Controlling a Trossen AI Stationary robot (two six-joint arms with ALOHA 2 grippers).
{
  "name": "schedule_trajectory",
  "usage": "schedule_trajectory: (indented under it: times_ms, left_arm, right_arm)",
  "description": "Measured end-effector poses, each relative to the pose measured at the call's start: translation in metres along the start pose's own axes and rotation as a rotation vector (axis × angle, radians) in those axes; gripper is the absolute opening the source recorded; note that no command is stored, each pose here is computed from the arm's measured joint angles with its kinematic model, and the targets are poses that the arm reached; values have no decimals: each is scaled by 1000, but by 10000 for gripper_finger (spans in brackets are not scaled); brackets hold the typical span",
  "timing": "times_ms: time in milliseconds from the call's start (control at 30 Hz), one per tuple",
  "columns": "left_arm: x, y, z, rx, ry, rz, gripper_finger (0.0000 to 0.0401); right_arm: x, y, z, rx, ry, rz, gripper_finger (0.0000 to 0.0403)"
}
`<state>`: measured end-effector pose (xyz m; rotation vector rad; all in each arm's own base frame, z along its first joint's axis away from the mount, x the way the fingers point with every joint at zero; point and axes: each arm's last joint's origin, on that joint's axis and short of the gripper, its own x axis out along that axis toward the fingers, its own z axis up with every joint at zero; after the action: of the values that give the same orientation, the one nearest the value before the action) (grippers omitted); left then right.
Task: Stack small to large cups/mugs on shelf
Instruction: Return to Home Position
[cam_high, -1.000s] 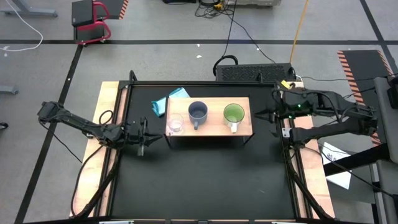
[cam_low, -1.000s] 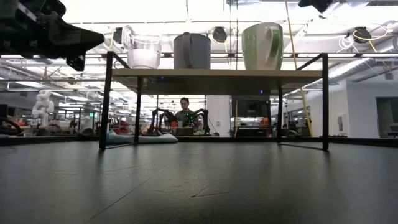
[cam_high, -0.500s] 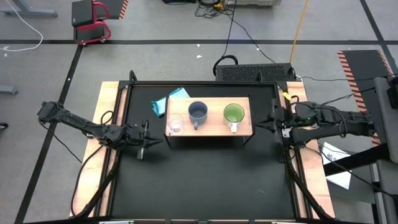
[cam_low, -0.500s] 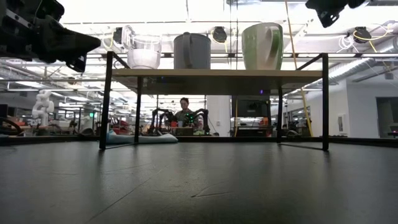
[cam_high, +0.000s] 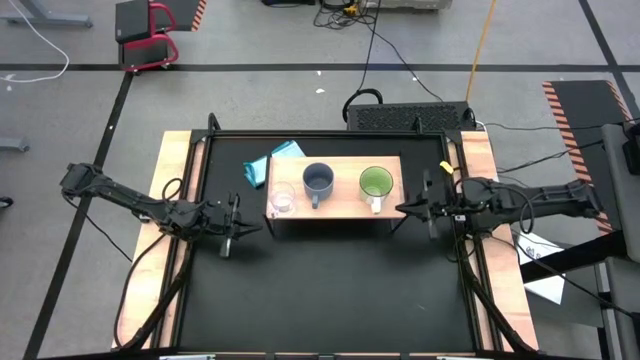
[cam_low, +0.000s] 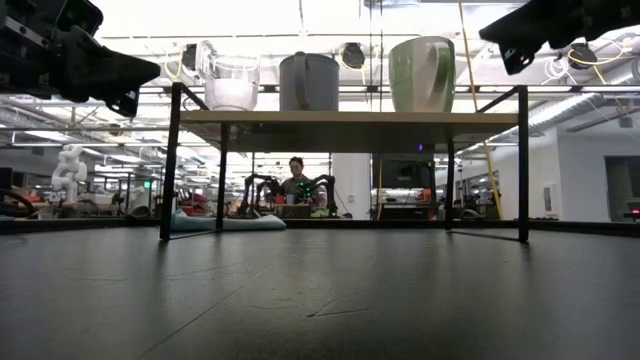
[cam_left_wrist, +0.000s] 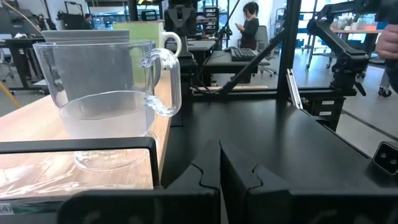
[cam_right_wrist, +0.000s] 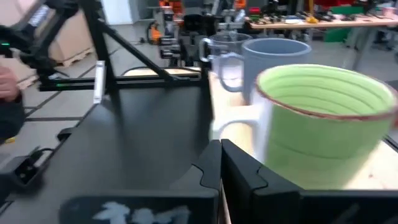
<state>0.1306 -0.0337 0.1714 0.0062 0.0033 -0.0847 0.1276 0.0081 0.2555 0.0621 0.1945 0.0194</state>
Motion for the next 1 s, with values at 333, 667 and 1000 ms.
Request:
schedule_trajectory:
  times_ms: [333, 667, 1000]
  left_arm:
    - [0, 0, -1, -3, 6, -4, 1]
    - [-1, -5, 0, -12, 4, -59, 0]
    - [-2, -10, 5, 3, -51, -87, 0]
  right_arm:
    - [0, 16, -4, -63, -96, 128, 0]
    - [-7, 12, -23, -62, -154, 82, 0]
    - [-20, 9, -26, -44, -164, 55, 0]
